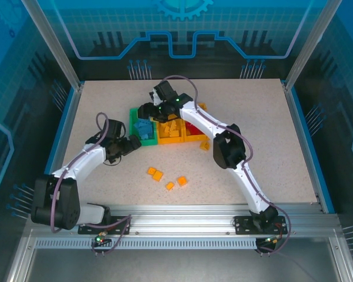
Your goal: Sort the legos into containers by color
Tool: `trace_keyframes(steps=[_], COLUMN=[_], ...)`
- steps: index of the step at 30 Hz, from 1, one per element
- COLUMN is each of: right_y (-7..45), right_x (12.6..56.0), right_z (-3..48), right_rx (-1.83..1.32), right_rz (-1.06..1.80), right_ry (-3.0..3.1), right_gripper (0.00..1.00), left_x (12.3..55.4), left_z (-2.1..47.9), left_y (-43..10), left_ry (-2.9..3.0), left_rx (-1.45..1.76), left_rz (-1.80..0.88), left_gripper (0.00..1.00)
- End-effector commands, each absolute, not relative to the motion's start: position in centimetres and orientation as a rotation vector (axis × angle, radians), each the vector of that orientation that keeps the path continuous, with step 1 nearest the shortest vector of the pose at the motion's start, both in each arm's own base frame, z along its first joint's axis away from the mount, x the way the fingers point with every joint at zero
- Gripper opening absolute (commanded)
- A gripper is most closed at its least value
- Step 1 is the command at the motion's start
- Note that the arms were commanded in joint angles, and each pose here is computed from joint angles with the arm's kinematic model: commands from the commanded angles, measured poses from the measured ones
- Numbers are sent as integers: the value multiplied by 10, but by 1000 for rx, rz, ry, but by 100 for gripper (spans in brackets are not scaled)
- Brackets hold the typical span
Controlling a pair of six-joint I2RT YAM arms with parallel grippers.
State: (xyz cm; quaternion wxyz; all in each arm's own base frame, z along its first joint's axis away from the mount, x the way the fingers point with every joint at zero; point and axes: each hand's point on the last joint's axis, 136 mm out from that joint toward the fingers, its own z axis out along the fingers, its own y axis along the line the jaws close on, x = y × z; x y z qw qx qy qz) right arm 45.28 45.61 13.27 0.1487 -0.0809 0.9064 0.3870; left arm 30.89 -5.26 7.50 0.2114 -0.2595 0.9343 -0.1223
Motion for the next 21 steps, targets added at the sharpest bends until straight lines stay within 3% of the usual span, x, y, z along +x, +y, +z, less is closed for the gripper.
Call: trace_keyframes(steps=[1, 5, 10, 17, 21], right_y=[458, 451, 402, 269, 205], right_x=[447, 430, 402, 363, 337], right_z=[156, 183, 199, 143, 102], right_rx=[-287, -387, -493, -390, -243], right_rz=[1162, 1109, 824, 280, 141], right_ry=[2574, 2536, 2516, 2595, 2711], right_gripper=[75, 82, 86, 89, 90], left_x=[300, 294, 289, 287, 287], left_z=[76, 70, 63, 62, 59], left_y=[-71, -80, -83, -87, -89], left_ry=[2612, 2622, 2640, 2639, 2646], left_rx=[-681, -674, -646, -611, -597], left_rz=[-374, -380, -368, -374, -371], left_gripper=[99, 99, 99, 99, 99])
